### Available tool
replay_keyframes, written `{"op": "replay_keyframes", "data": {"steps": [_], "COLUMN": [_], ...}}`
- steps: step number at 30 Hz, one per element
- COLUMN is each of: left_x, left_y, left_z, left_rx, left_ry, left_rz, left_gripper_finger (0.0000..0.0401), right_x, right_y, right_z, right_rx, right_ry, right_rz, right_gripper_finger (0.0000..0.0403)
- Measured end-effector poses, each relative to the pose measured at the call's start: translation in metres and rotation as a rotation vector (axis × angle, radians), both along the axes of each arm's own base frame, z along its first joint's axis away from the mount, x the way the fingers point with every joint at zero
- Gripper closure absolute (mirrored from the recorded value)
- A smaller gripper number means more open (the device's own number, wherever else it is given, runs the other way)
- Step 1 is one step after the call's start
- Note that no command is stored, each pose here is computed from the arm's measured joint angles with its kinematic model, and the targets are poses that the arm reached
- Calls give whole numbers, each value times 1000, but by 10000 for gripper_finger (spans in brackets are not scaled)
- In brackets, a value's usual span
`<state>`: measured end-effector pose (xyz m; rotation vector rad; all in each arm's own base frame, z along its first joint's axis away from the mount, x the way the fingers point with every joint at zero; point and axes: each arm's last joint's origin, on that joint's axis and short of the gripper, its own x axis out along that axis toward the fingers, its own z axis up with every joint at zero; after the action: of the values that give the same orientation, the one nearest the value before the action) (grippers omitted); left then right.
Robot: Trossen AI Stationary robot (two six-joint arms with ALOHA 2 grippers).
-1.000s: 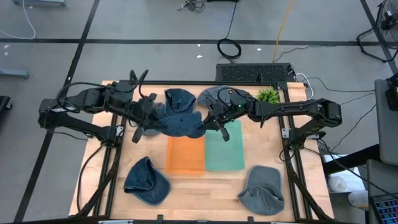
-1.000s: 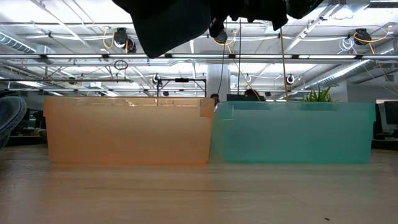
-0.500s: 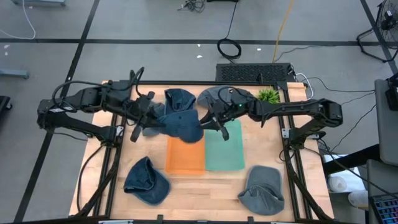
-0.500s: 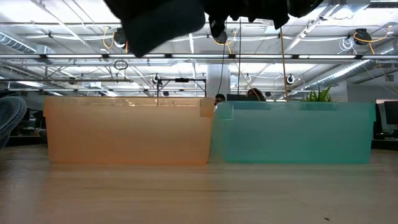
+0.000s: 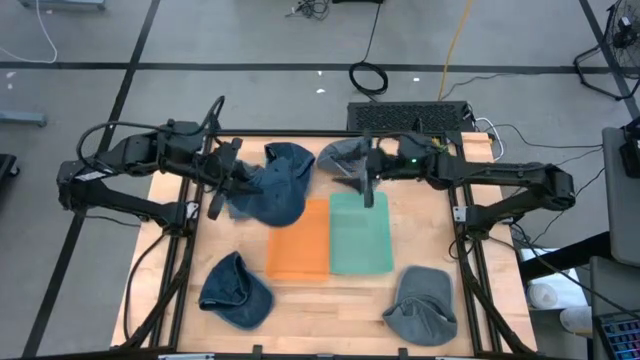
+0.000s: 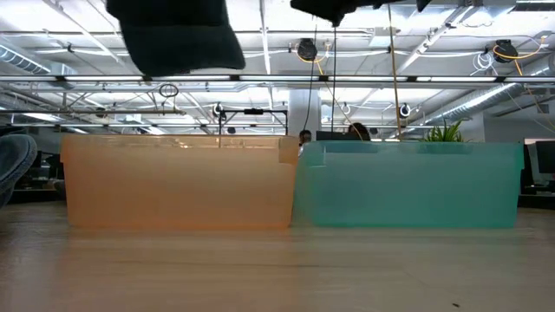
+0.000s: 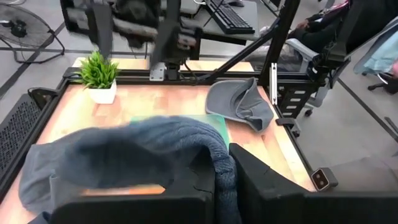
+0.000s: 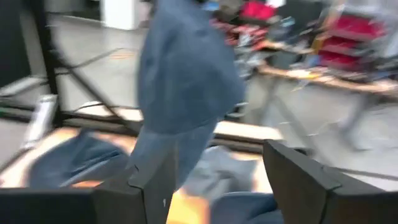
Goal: Pick & Place hat
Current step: Put the top right blue cap into the orange bin
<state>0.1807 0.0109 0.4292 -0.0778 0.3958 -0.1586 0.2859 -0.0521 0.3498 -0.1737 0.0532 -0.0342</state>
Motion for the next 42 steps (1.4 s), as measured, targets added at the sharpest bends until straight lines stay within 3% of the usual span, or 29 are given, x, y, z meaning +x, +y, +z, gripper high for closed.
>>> {"op": "replay_keyframes", "data": {"steps": [5,10,20,31,42], "left_x": [-2,-3,3,50,90], "left_y": [0,0,1,8,14], "left_z": [1,-1,-5,-34,-65], "left_rx": [3,62,302,461,557], "left_ry": [9,29,14,152,268], "left_rz": [0,-24,-113,-164,-206], "left_gripper_finger": [379,379,379,379,379], "right_x": [-13,-21,-23,-23,-23], "right_y": [1,3,3,3,3], "right_z": [15,25,25,25,30], "right_rx": [-50,-27,46,-7,-19], "right_ry": [-67,-112,-110,-110,-154], "right_rz": [-57,-56,-48,-49,-54], "right_gripper_finger": [176,180,181,181,181]}}
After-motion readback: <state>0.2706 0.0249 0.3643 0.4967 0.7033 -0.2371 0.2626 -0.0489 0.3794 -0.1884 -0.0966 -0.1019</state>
